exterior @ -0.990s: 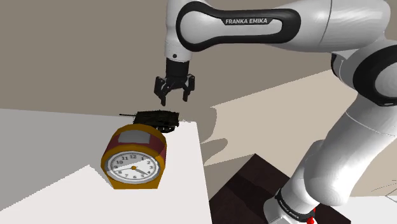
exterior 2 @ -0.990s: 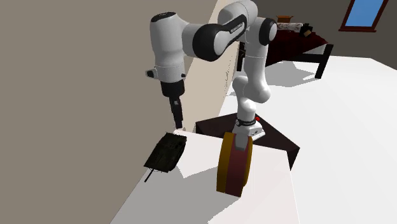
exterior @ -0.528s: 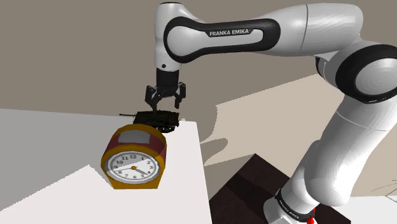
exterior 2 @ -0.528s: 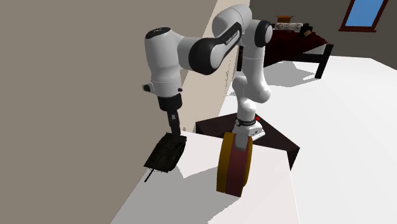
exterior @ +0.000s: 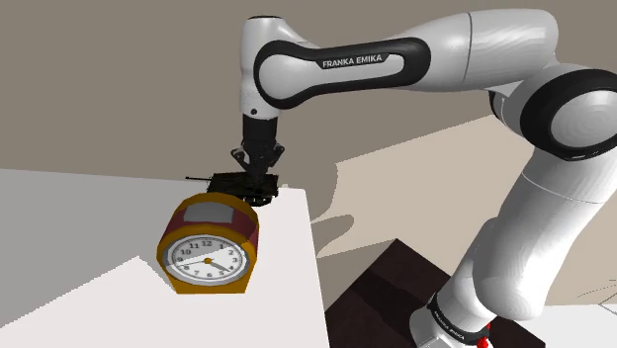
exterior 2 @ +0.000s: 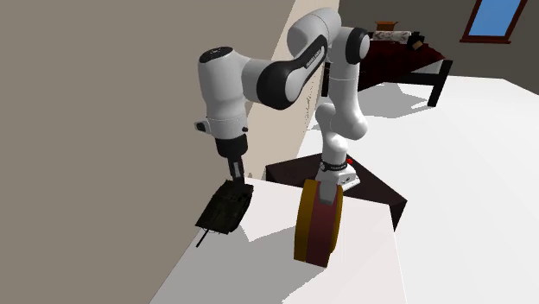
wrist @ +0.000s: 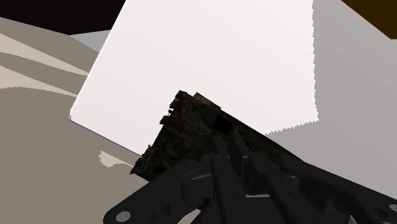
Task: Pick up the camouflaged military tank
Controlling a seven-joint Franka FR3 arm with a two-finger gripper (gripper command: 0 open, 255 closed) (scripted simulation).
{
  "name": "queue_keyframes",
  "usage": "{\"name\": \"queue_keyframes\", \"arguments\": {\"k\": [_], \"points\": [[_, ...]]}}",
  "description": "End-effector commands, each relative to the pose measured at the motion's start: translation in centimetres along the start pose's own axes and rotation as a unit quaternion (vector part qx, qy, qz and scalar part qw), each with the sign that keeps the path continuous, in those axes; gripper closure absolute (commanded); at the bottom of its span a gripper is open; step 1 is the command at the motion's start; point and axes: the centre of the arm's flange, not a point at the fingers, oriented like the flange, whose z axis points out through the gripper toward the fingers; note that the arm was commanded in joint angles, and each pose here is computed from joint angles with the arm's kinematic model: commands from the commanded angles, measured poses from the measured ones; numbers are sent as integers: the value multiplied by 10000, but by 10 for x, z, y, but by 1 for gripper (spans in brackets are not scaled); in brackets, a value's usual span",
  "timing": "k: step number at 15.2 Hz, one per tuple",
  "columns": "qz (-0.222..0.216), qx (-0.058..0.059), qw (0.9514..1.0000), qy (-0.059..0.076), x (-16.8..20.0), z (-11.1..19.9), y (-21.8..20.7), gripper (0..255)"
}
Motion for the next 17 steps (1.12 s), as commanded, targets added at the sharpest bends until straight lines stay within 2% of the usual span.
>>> {"name": "queue_keyframes", "arguments": {"k": [1,6,17], "points": [[0,0,10000,0,0,0,0,255],[0,0,10000,0,0,0,1,255],[0,0,10000,0,-5,-58,0,255]]}}
